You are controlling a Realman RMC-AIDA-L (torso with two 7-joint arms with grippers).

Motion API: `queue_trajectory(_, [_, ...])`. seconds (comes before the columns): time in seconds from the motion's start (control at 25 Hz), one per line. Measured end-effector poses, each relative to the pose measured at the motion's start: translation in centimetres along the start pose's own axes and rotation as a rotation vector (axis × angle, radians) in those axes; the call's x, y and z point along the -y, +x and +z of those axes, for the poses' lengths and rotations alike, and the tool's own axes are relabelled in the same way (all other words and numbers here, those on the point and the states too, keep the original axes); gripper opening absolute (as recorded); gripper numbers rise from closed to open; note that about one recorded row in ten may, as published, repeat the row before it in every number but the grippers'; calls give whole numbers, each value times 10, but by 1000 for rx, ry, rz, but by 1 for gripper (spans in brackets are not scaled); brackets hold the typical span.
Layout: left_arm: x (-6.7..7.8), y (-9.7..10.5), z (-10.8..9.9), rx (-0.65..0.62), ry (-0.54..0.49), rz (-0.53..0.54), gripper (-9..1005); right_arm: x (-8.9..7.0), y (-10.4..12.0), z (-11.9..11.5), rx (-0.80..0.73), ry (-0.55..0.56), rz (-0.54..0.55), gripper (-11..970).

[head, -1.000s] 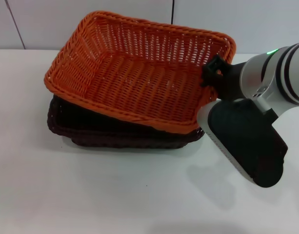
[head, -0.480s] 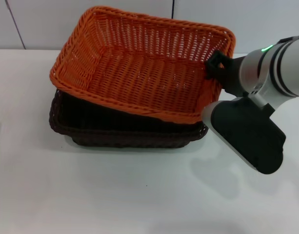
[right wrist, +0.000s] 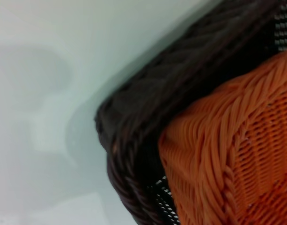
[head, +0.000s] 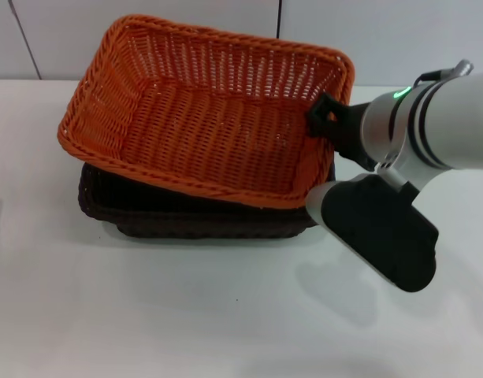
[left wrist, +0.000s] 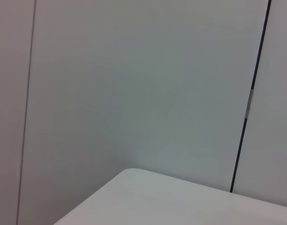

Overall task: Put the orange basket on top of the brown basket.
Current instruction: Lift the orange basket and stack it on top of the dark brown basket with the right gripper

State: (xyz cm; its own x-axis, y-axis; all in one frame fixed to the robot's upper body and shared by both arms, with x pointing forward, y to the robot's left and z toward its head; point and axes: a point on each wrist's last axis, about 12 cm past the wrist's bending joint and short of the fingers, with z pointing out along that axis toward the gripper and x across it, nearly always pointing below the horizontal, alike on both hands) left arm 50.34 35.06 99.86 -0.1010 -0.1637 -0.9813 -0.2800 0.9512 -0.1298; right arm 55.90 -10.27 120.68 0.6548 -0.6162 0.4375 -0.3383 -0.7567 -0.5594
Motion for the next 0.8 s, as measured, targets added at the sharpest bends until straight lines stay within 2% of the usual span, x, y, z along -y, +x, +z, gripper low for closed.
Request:
queue_trajectory(0.28, [-3, 0, 0, -4, -4, 4, 813, -10, -7, 3, 6, -31, 105, 163])
queue_trajectory(0.48, [-2, 1, 2, -23, -1, 7, 813, -14, -11, -6, 20, -19, 154, 231])
queue_trajectory(0.8, [1, 1, 7, -41, 5, 9, 813, -18, -20, -32, 50, 0, 165, 391])
